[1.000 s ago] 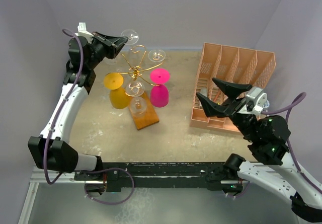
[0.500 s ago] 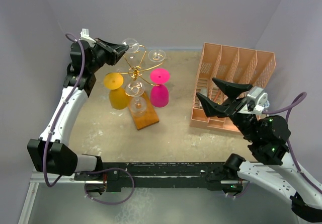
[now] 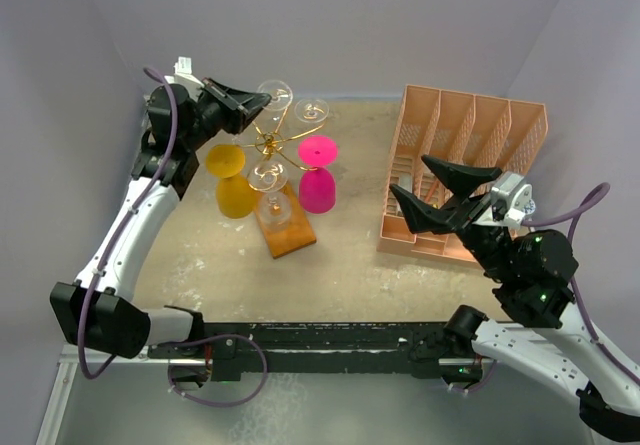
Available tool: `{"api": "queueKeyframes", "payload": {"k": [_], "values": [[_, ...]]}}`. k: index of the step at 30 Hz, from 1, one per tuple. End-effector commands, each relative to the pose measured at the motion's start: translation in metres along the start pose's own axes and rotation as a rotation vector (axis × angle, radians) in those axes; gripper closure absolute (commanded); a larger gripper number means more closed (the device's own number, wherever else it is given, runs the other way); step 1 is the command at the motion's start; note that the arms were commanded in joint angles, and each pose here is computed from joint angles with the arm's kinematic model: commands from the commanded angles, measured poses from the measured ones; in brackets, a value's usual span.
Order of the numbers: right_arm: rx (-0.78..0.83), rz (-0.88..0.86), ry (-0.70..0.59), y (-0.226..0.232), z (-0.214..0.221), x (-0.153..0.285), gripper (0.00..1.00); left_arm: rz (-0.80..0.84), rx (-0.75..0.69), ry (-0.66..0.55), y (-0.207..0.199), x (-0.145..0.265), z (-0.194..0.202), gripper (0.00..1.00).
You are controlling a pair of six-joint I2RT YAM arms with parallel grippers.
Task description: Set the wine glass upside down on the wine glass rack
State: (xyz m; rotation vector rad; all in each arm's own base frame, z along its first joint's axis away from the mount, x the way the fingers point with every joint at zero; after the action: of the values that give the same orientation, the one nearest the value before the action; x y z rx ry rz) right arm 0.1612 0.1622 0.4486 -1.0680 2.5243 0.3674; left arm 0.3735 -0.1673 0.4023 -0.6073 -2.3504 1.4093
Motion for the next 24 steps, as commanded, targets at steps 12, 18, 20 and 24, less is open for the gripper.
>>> {"api": "queueKeyframes", "payload": {"k": [12,18,20,24], "values": [[-0.026,0.044,-0.058,-0.006,-0.013,0.012,0.26,0.063,-0.091,-0.029,-0.030,-0.024,-0.002,1.00],[-0.030,0.063,-0.073,-0.010,-0.016,0.018,0.26,0.054,-0.108,-0.062,-0.037,-0.032,-0.014,1.00],[-0.034,0.066,-0.077,-0.010,-0.015,0.021,0.26,0.034,-0.117,-0.068,-0.035,-0.036,-0.016,1.00],[-0.032,0.075,-0.082,-0.012,-0.016,0.024,0.26,-0.003,-0.126,-0.076,-0.027,-0.041,-0.018,1.00]]}}
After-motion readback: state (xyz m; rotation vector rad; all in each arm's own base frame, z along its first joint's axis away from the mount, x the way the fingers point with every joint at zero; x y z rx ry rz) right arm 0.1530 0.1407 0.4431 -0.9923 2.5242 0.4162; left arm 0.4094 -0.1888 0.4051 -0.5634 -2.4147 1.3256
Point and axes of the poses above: each gripper's point midway between its finger pads, its own x axis back along the fingers, its own y axis along the line the jaws close on, z = x × y, the point moved 2 cm from there along x, back along the fingers, and after that the axes turned 9 degrees about -x, right-handed, at the moved point
